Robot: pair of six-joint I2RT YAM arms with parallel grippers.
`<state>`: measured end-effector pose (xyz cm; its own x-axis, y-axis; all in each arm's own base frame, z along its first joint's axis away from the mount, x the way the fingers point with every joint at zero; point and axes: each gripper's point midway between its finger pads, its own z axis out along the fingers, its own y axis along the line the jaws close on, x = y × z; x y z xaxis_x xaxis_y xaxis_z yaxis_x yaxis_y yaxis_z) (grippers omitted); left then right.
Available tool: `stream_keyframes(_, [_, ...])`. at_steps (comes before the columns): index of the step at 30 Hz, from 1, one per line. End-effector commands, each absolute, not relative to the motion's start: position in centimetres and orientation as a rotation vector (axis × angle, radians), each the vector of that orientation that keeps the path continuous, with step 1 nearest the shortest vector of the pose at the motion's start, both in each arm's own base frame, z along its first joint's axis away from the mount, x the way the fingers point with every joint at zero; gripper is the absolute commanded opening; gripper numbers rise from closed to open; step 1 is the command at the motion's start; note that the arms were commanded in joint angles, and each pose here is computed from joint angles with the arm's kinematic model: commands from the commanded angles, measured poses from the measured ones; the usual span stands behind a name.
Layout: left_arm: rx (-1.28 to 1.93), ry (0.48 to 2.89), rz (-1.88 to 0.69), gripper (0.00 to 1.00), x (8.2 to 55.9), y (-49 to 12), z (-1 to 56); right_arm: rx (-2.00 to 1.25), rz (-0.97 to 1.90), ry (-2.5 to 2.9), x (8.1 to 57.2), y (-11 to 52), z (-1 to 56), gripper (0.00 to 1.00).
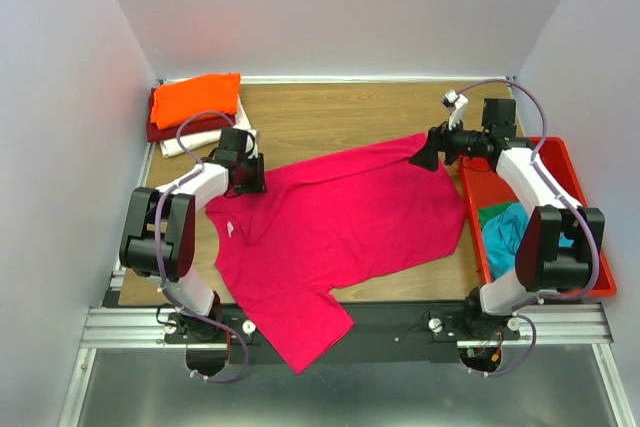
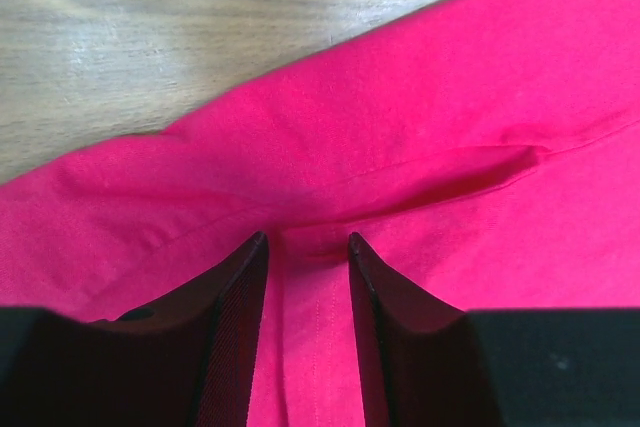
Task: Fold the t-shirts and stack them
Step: Fold the tshirt
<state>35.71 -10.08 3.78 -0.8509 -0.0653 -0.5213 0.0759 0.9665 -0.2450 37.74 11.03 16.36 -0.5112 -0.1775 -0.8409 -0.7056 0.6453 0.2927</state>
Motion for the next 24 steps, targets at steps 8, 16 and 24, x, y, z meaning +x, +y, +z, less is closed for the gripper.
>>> stream_keyframes(8, [0.072,2.595,-0.322,0.38,35.0,-10.3,2.8,-0.706,0.839,2.036,37.1,11.1,15.9,0.89])
stream_keyframes(16, [0.078,2.57,-0.378,0.02,34.4,-11.1,3.9,-0.703,0.839,2.033,37.1,10.9,16.1,0.89])
stream_keyframes(24, [0.134,2.499,-0.61,0.0,31.0,-14.8,7.3,-0.699,0.837,2.035,37.1,10.8,16.0,0.89])
